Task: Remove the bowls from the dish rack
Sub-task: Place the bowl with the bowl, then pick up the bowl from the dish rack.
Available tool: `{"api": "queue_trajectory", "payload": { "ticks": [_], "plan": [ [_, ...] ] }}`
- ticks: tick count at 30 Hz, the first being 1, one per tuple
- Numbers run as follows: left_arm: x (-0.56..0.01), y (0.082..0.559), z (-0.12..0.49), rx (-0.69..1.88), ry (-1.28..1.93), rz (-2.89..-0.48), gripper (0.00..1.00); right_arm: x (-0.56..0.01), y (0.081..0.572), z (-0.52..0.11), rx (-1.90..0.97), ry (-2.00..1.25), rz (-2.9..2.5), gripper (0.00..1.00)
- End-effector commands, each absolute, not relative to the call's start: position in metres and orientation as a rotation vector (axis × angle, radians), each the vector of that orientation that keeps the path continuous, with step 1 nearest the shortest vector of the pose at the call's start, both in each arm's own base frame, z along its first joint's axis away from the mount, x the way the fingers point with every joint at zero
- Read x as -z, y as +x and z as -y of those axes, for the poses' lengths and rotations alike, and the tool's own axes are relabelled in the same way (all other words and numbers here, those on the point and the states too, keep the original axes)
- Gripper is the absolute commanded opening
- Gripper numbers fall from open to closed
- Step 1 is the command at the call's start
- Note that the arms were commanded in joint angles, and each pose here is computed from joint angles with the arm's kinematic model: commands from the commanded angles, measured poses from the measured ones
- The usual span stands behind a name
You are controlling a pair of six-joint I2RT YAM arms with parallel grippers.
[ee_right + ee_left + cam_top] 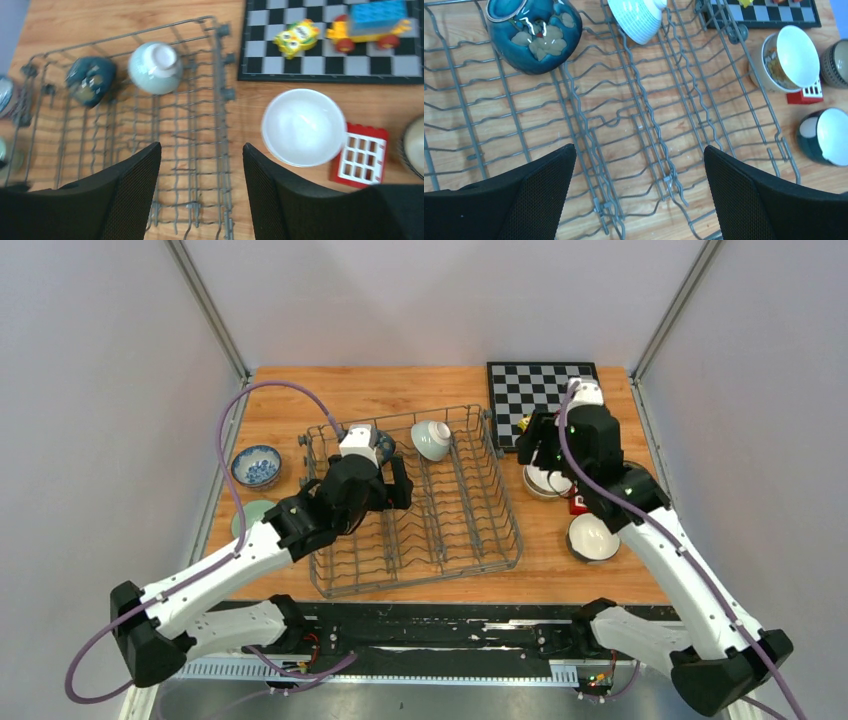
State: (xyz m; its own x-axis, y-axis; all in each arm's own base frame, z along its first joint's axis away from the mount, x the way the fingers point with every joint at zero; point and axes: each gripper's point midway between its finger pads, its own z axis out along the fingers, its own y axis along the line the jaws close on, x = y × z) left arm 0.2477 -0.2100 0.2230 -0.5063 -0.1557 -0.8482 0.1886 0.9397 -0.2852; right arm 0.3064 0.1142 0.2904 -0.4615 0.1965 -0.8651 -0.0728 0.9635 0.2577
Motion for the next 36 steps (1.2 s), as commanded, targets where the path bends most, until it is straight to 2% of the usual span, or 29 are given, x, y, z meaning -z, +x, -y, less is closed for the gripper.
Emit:
{"api": "queue_trajectory", "payload": {
  "ticks": [1,6,9,13,17,20,24,36],
  "plan": [
    [-0.241,0.273,0.227,0.577,-0.022,-2.025,1.00,-0.274,0.291,-0.146,-0.335,-0.071,-1.981,0.67],
    [-0.269,0.308,0.254,0.713,-0.029,-1.915,1.00,-0.237,0.288,-0.143,-0.303,-0.048,-1.966,0.91],
    [-0.277,0.326,0.270,0.738,0.025,-1.861,1.00,-0.244,0.286,-0.149,-0.310,-0.139,-1.975,0.99],
    [-0.288,0.352,0.278,0.809,0.016,-1.774,1.00,-0.256,0.293,-0.153,-0.310,-0.142,-1.958,1.00],
    [-0.283,0.383,0.271,0.903,-0.056,-1.754,1.00,-0.264,0.299,-0.174,-0.430,-0.144,-1.906,0.99],
    [-0.264,0.404,0.269,0.986,-0.082,-1.817,1.00,-0.264,0.298,-0.186,-0.516,-0.152,-1.882,0.96],
    [-0.228,0.427,0.258,0.944,-0.137,-1.949,0.99,-0.257,0.293,-0.181,-0.495,-0.170,-1.892,0.94],
    [-0.155,0.438,0.257,0.873,-0.245,-2.149,0.90,-0.219,0.255,-0.163,-0.538,-0.140,-1.926,0.89]
  ]
}}
